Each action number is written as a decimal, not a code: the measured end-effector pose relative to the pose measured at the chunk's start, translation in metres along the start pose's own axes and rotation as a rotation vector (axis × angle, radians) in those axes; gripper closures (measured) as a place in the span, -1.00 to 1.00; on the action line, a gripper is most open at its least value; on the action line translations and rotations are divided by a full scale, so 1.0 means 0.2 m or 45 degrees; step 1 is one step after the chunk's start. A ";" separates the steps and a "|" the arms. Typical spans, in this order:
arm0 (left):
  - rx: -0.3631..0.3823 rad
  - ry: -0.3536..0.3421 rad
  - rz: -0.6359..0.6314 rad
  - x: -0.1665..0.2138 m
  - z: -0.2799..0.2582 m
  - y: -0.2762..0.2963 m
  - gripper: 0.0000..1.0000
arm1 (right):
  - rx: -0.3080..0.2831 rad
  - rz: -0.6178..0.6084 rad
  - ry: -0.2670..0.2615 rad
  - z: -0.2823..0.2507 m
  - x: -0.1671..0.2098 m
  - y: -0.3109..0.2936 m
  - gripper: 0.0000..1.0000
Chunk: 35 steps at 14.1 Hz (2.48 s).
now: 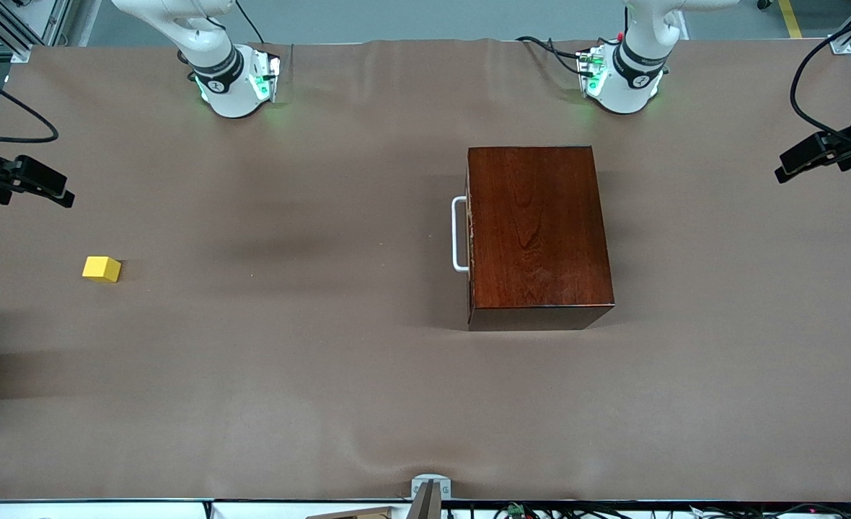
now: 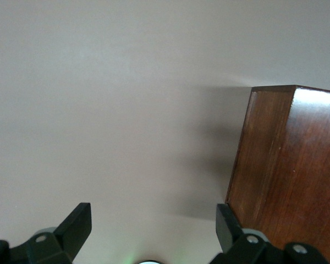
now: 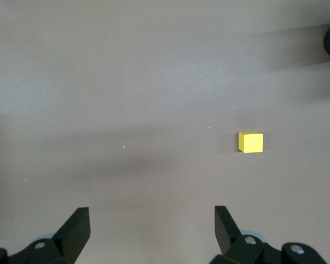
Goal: Open drawer, take yellow block, close drawer
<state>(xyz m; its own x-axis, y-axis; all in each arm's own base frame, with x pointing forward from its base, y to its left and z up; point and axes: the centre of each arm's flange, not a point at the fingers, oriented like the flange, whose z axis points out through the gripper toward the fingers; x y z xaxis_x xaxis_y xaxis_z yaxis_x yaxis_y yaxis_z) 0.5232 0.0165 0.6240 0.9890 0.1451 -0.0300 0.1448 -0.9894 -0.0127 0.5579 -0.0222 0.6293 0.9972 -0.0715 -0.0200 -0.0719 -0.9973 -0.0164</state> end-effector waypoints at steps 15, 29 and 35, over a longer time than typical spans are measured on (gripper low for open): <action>0.021 -0.017 0.228 0.05 -0.01 0.20 -1.00 | 0.000 -0.003 0.002 0.00 0.00 -0.01 -1.00; 0.037 -0.072 0.288 -0.01 -0.02 0.32 -1.00 | 0.000 -0.018 0.002 0.00 0.00 -0.04 -1.00; 0.036 -0.061 0.249 -0.01 -0.04 0.32 -1.00 | 0.000 -0.018 0.002 0.00 0.00 -0.04 -1.00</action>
<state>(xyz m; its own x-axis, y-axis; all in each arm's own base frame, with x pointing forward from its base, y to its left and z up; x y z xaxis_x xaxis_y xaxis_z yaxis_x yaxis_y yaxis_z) 0.5314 -0.0474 0.6302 0.9954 -0.0488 -0.0826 -0.0514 -0.9982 -0.0302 0.5584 -0.0145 0.6294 0.9982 -0.0572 -0.0179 -0.0575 -0.9982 -0.0165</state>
